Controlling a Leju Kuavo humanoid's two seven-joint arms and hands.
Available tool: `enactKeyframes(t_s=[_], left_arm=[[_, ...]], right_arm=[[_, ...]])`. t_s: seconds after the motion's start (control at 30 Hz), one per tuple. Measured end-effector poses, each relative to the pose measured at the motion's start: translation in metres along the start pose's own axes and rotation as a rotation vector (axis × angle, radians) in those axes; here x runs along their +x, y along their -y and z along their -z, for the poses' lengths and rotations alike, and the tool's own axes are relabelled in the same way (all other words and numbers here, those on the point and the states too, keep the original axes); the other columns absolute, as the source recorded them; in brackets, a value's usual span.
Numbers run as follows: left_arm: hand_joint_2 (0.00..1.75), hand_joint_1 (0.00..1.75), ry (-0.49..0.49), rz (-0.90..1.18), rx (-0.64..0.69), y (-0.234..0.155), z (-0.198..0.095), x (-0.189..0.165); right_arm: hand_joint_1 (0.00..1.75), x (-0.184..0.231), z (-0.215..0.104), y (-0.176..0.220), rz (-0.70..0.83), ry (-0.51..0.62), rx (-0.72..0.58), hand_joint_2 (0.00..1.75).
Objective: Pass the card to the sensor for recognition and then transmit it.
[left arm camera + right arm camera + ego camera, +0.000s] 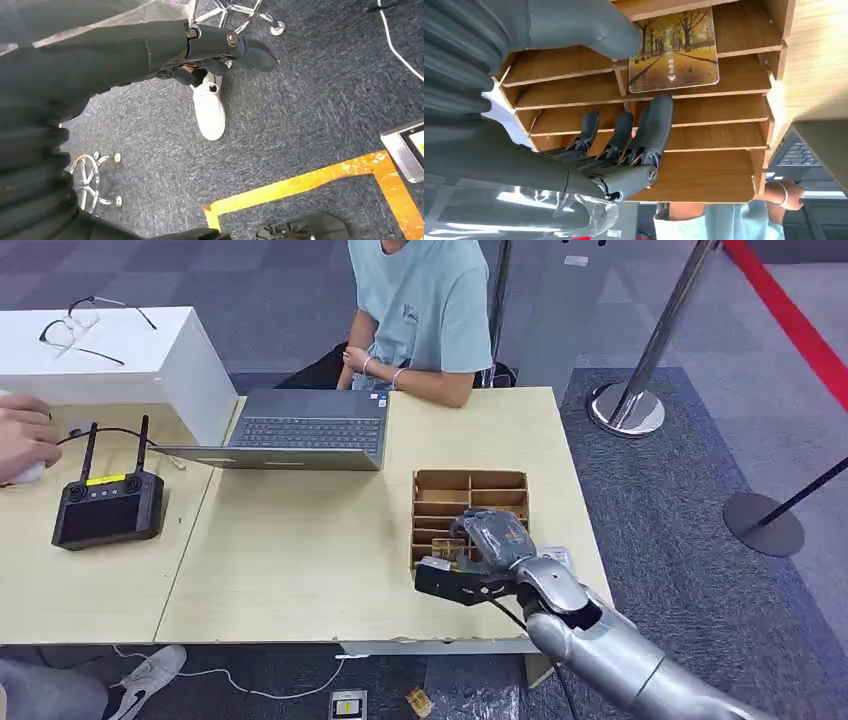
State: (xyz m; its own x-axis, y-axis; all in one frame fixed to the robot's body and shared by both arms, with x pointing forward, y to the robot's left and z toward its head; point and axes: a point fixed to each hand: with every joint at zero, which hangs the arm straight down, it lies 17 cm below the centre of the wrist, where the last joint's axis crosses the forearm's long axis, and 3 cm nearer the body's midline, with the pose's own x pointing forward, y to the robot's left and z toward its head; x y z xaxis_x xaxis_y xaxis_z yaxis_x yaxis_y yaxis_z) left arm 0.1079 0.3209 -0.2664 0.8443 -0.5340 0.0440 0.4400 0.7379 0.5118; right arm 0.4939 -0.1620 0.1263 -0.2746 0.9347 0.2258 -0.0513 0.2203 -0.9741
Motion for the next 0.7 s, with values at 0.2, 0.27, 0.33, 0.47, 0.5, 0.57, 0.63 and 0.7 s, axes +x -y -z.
enactKeyframes(t_s=[0.2,0.27,0.33,0.47,0.5,0.57,0.63,0.7], left_arm=[[1.75,0.00,0.002,-0.003,-0.001,0.0006,-0.0003,0.0008],[1.75,0.00,0.002,-0.002,-0.002,0.0008,-0.0003,0.0008],[1.75,0.00,0.001,-0.002,-0.004,0.0012,-0.0005,0.0007],[1.75,0.00,0.000,-0.002,-0.010,0.0038,-0.0016,0.0016],[1.75,0.00,0.001,-0.002,-0.011,0.0043,-0.0018,0.0019],[1.75,0.00,0.002,-0.003,-0.012,0.0053,-0.0023,0.0026],[1.75,0.00,0.002,-0.003,-0.013,0.0057,-0.0025,0.0029],[1.75,0.00,0.002,-0.004,-0.013,0.0059,-0.0026,0.0030]], right_arm=[[0.75,0.0000,0.0052,0.0033,-0.003,-0.002,-0.004,1.75],[0.73,0.0002,0.0065,0.0038,-0.003,-0.002,-0.005,1.75],[0.73,0.0008,0.0076,0.0044,-0.003,-0.002,-0.005,1.75],[0.73,0.0004,0.0086,0.0051,-0.004,-0.004,-0.007,1.75],[0.72,0.0004,0.0088,0.0054,-0.004,-0.004,-0.007,1.75],[0.72,0.0003,0.0092,0.0060,-0.004,-0.004,-0.008,1.75],[0.68,0.0004,0.0093,0.0063,-0.005,-0.004,-0.009,1.75],[0.68,0.0004,0.0093,0.0062,-0.004,-0.004,-0.008,1.75]])
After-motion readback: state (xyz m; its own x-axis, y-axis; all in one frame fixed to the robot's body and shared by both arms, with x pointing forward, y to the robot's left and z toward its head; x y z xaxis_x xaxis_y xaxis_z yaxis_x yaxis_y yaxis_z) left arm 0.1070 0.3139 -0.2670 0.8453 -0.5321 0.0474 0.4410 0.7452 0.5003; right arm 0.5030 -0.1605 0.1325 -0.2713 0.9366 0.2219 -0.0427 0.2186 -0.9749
